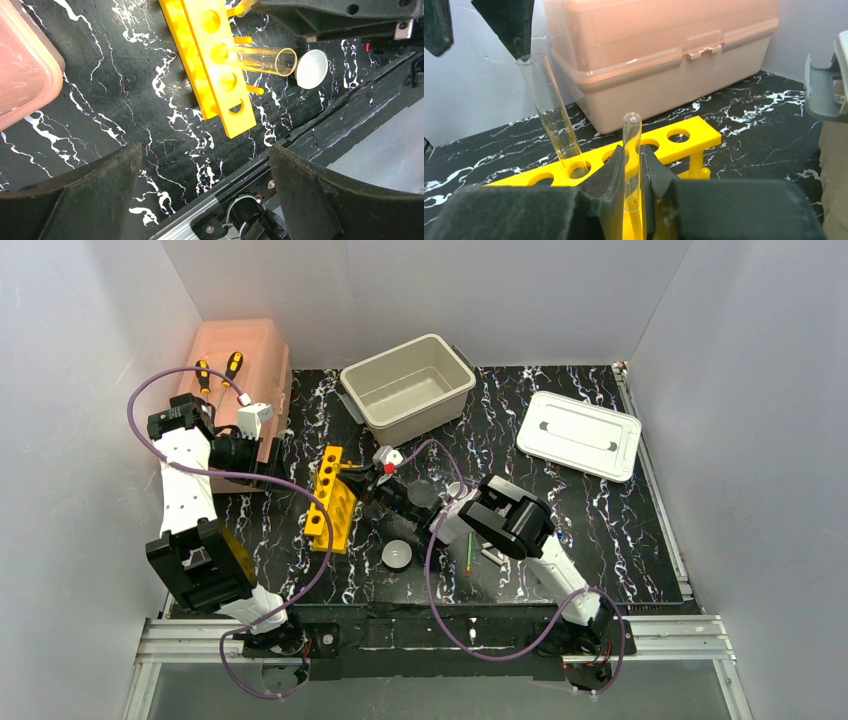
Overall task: Organize the chemistry lab equipment
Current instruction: Insert the test tube into the slot of the test tube rack.
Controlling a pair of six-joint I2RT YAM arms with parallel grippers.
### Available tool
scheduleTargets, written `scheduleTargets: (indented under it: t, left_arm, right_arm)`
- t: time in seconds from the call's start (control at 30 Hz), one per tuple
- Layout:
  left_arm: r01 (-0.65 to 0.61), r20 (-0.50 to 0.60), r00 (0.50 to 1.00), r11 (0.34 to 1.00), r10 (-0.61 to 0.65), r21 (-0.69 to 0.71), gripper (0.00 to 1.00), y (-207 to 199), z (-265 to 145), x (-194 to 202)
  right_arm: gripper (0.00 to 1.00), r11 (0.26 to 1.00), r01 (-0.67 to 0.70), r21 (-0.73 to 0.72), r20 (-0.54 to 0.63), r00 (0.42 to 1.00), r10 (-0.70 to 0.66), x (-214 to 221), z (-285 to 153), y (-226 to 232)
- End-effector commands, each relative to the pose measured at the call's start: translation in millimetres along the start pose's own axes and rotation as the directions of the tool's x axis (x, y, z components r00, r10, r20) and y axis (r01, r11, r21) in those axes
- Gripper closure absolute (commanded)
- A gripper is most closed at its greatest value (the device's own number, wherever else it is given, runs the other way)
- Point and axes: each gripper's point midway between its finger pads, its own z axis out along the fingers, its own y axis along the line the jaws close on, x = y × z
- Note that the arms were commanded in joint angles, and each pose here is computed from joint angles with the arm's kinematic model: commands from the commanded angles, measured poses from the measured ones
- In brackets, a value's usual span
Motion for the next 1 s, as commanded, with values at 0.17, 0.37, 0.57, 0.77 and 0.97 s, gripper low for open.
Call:
scheduleTargets:
  t: [0.17, 0.37, 0.57, 0.77, 0.97]
  left_arm:
    - [-0.03, 0.012, 0.999, 1.0, 0.03, -0.002, 0.01, -10.1, -9.0, -1.2]
    - [-0.036, 0.01, 0.999, 0.999, 0.036, -0.006, 0.01, -9.8, -9.4, -0.4]
    - [-0.043, 0.015, 0.999, 0.999, 0.043, -0.014, 0.01, -9.9, -11.5, -2.3]
    - [-0.053, 0.021, 0.998, 0.999, 0.053, -0.012, 0.01, -13.7, -12.2, -0.2]
    - [-0.058, 0.028, 0.998, 0.998, 0.058, -0.017, 0.01, -16.4, -14.6, -0.1]
  right_arm:
    - [0.99, 0.998, 0.048, 0.028, 0.015, 0.999, -0.049, 1.8, 4.3, 0.2]
    - [0.99, 0.998, 0.056, 0.022, 0.003, 0.998, -0.056, 3.2, 1.0, 6.5]
    - [0.99, 0.998, 0.058, -0.01, -0.023, 0.998, -0.058, 5.8, -8.2, 26.4]
    - [0.9, 0.998, 0.067, -0.004, -0.058, 0.996, -0.067, 10.9, -21.6, 40.7]
    - [0.68, 0.996, 0.085, 0.029, -0.071, 0.994, -0.083, 3.6, -21.5, 40.4]
